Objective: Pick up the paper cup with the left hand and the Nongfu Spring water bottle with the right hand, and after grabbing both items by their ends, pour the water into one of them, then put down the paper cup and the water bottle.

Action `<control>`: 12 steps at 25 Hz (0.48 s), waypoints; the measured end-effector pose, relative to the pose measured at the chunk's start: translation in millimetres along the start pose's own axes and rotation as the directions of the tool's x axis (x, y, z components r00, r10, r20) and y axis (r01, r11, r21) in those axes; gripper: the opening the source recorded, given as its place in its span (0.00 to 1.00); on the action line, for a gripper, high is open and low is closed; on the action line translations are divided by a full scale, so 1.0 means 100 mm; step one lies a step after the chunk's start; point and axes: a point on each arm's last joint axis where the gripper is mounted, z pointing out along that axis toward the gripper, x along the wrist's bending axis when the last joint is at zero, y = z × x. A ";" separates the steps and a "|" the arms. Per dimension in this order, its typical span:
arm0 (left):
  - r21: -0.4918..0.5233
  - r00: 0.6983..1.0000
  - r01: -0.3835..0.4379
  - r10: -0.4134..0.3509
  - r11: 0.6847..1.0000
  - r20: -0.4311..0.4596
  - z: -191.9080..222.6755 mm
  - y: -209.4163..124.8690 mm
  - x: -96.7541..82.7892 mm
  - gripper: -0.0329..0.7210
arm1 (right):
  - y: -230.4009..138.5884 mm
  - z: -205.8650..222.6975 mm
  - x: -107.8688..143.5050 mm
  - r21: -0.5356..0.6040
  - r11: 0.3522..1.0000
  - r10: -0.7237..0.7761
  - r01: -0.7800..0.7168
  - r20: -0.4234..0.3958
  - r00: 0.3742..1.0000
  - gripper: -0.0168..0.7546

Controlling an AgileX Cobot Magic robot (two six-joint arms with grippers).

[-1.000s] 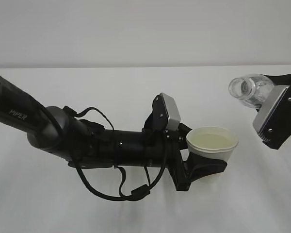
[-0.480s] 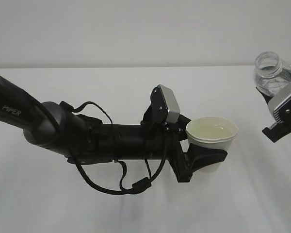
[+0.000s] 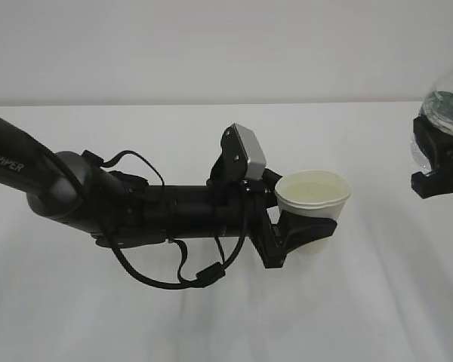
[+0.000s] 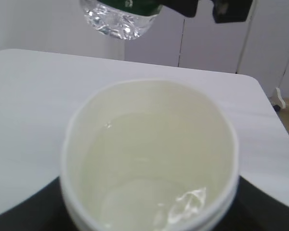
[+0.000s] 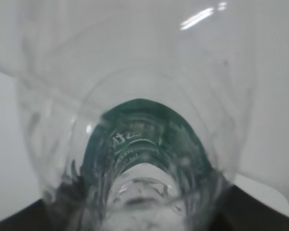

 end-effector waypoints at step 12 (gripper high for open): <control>-0.002 0.998 -0.065 0.064 0.998 -0.027 -0.06 0.00 0.09 0.67 | -0.18 0.08 0.04 0.010 0.949 0.314 -0.314 0.029 0.949 0.48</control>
